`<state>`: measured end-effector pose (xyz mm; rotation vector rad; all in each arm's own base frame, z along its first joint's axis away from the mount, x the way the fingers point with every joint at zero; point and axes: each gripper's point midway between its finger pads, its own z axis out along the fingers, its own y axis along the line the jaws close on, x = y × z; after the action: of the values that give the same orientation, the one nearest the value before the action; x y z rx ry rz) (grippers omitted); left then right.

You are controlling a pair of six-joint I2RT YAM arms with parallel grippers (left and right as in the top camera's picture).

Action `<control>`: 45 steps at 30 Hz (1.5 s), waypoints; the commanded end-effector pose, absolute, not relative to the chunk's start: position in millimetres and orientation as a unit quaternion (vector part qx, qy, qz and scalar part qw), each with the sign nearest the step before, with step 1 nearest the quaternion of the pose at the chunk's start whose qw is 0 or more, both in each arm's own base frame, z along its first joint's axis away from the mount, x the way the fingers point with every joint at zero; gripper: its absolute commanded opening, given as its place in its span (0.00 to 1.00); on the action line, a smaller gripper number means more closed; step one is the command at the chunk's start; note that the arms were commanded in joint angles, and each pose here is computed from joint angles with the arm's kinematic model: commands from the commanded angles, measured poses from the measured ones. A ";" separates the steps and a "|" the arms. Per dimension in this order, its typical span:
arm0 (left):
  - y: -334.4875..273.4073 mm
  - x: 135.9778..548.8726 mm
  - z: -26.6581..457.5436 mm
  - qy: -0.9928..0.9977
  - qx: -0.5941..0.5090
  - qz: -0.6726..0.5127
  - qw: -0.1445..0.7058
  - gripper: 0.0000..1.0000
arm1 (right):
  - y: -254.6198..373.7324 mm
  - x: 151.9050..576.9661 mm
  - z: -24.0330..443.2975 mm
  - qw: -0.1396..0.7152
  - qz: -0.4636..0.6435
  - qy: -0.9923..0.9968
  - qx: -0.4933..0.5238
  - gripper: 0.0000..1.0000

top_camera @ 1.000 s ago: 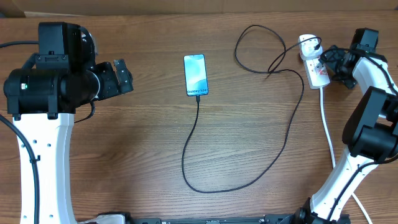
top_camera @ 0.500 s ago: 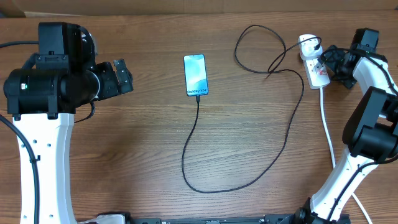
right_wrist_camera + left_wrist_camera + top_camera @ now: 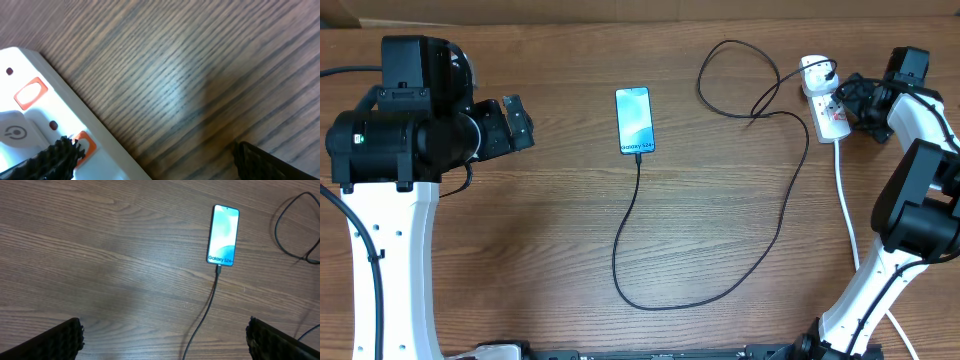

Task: Plug charger to phone and switch on socket

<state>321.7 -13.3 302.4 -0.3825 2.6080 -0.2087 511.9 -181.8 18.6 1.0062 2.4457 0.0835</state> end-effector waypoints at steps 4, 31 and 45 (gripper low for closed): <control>-14.0 320.5 305.7 0.954 -0.142 -0.076 0.251 1.00 | -170.2 516.4 26.8 0.256 0.063 0.897 0.356 1.00; -14.0 320.5 305.7 0.954 -0.143 -0.076 0.251 1.00 | -170.9 504.4 16.1 0.235 0.048 0.901 0.360 1.00; -14.0 320.5 305.7 0.954 -0.143 -0.076 0.251 1.00 | -205.5 513.8 50.3 0.280 0.037 0.880 0.381 1.00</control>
<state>321.7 -13.3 302.4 -0.3825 2.6080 -0.2087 510.2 -182.8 18.8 1.0068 2.4410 0.1360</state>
